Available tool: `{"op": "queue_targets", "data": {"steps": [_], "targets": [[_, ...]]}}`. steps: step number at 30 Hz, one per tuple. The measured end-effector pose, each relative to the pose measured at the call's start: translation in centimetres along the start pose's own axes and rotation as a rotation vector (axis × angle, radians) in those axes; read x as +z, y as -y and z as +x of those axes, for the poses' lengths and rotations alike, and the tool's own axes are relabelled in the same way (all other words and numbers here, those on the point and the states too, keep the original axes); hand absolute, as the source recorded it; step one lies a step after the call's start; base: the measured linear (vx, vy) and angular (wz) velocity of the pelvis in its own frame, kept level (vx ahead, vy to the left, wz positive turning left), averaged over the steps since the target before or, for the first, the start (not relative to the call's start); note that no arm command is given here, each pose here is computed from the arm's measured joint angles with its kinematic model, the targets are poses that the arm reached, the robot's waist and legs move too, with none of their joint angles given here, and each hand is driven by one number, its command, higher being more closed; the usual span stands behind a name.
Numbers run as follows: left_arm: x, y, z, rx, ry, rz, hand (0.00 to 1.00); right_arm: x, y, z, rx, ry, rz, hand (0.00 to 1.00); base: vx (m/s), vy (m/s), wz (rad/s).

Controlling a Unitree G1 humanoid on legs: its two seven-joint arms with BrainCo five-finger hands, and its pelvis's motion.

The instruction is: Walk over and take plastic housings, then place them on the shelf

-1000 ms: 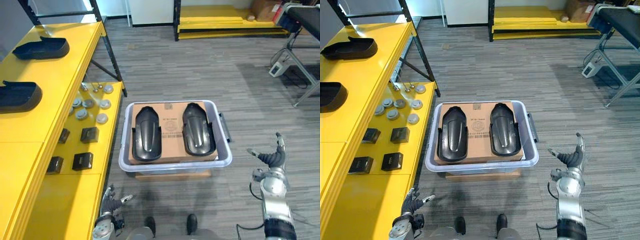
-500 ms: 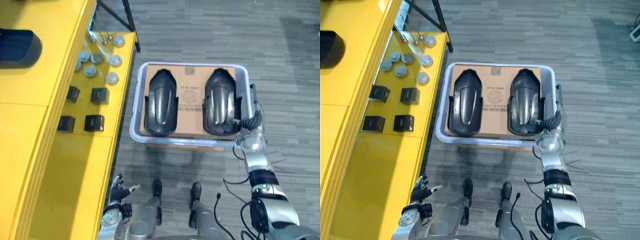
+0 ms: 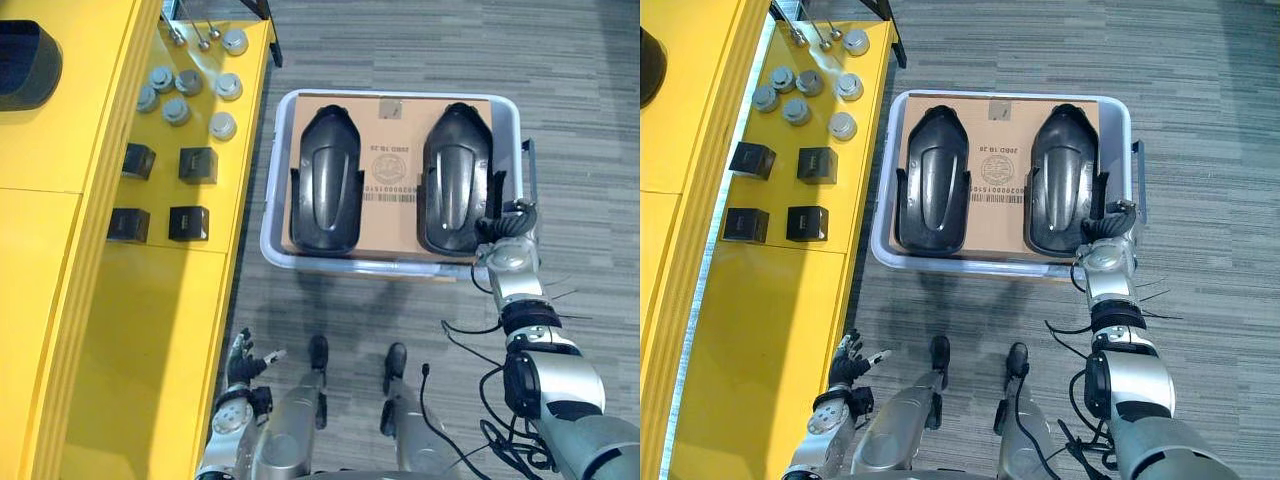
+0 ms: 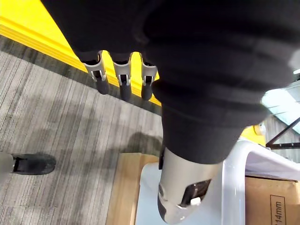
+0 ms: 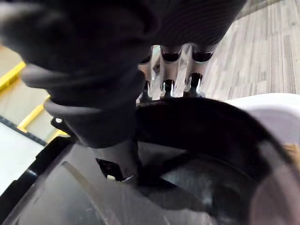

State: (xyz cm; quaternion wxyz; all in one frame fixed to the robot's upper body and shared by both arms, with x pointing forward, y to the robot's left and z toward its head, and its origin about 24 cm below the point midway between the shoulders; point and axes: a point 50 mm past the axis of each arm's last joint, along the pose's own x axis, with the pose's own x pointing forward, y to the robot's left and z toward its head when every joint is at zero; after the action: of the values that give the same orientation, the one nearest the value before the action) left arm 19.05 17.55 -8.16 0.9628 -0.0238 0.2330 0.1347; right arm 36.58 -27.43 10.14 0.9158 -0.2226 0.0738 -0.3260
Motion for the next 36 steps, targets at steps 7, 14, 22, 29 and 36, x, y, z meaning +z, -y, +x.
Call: {"op": "queue_targets", "data": {"steps": [7, 14, 22, 29, 36], "targets": [[-0.1, 0.3, -0.1, -0.018, -0.005, 0.004, 0.00, -1.2, 0.9, -1.9, -0.030, 0.078, 0.031, 1.00, 0.03, 0.008, -0.02], [0.3, 0.2, -0.5, -0.038, 0.024, -0.003, 0.00, -1.8, 2.3, -4.8, -0.090, 0.179, 0.072, 1.00, 0.00, 0.002, -0.05], [3.8, 0.6, -1.7, -0.065, 0.190, -0.044, 0.00, -1.2, 2.4, -8.3, -0.120, 0.304, 0.109, 1.00, 0.04, -0.011, -0.02], [5.7, 1.6, -2.2, -0.106, 0.275, -0.059, 0.00, -1.8, 1.1, -9.6, -0.043, 0.317, 0.093, 1.00, 0.00, 0.004, 0.03], [4.8, 1.2, -2.5, -0.093, 0.246, -0.055, 0.00, -3.1, 0.8, -10.3, 0.003, 0.287, 0.064, 0.00, 0.00, 0.000, 0.00]]}}
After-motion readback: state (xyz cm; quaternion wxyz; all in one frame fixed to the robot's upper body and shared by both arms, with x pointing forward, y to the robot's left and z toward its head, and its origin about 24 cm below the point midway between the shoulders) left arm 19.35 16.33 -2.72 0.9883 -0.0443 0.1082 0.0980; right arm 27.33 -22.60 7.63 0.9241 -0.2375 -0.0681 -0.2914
